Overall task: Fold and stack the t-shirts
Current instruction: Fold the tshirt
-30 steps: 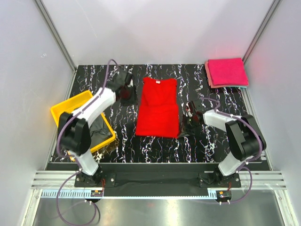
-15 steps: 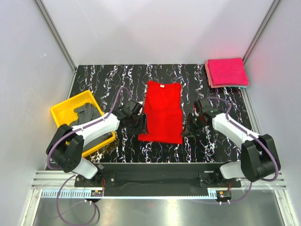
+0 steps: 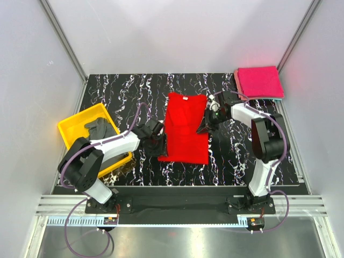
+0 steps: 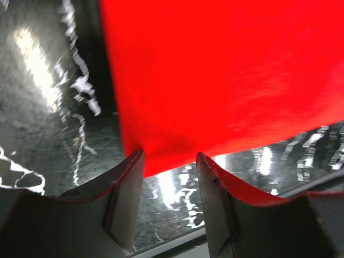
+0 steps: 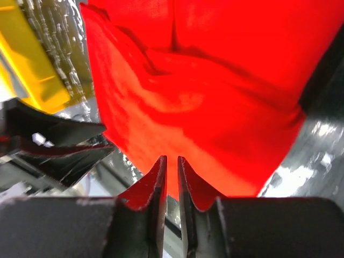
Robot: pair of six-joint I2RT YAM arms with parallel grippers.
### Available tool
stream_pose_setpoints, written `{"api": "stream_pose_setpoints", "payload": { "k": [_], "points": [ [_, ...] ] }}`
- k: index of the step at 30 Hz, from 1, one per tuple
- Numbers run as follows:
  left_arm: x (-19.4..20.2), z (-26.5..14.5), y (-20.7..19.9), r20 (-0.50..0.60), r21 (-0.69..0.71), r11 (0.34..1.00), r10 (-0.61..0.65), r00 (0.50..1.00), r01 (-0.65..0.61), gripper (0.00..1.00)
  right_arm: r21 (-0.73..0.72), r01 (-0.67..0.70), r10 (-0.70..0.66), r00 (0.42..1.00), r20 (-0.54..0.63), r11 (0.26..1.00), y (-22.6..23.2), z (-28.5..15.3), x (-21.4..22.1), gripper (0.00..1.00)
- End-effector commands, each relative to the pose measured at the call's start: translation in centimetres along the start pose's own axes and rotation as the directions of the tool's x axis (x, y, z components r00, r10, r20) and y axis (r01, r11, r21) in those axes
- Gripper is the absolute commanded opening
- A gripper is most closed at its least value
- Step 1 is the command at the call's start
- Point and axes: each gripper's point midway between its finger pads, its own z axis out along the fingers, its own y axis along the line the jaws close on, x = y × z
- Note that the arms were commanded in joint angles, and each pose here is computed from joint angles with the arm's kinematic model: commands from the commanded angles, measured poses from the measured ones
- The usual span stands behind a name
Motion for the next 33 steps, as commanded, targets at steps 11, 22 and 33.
{"api": "stream_pose_setpoints", "payload": {
  "k": [11, 22, 33],
  "points": [
    [1.5, 1.5, 2.4, -0.022, -0.088, 0.995, -0.042, 0.999, 0.04, 0.49, -0.314, -0.057, 0.053, 0.998, -0.022, 0.948, -3.5, 0.7, -4.1, 0.22],
    [-7.0, -3.0, -2.8, 0.132, 0.044, 0.999, -0.038, 0.991, 0.032, 0.52, -0.337, -0.039, 0.06, 0.997, 0.051, 0.941, 1.0, -4.0, -4.9, 0.24],
    [-12.9, 3.1, -3.8, 0.119, 0.162, 0.986, -0.049, 0.992, 0.029, 0.51, -0.337, -0.169, 0.162, 0.986, -0.049, 0.926, -0.8, 0.0, 2.6, 0.24]
  ]
}}
